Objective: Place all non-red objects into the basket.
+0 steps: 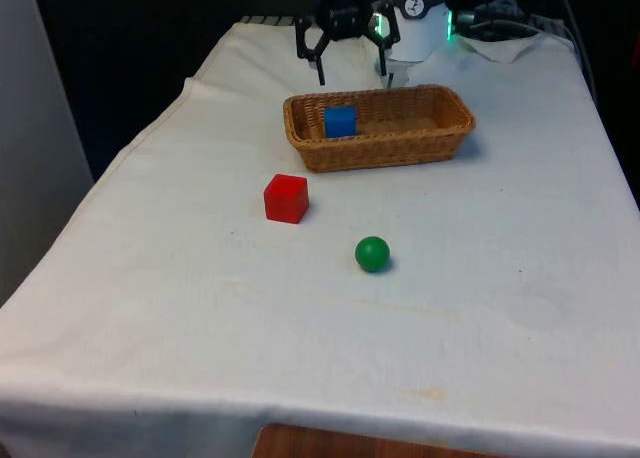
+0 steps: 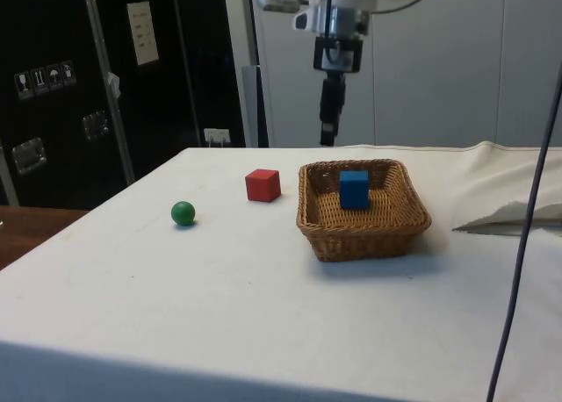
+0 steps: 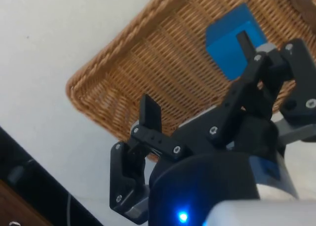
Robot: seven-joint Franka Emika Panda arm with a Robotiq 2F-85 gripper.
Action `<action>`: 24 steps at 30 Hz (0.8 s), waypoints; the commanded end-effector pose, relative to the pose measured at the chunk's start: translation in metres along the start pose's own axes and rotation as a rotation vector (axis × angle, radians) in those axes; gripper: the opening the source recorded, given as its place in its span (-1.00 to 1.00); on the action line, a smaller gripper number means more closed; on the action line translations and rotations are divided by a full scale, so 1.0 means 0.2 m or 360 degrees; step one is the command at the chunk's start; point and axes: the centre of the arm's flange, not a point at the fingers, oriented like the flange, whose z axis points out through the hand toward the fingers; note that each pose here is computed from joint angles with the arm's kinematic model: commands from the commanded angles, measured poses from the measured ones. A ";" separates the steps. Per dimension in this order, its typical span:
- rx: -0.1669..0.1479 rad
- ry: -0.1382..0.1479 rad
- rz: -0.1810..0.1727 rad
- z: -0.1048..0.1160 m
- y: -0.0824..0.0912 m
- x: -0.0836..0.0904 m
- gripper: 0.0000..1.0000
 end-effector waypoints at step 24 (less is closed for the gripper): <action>-0.0020 -0.0072 -0.0020 -0.06 -0.25 0.28 1.00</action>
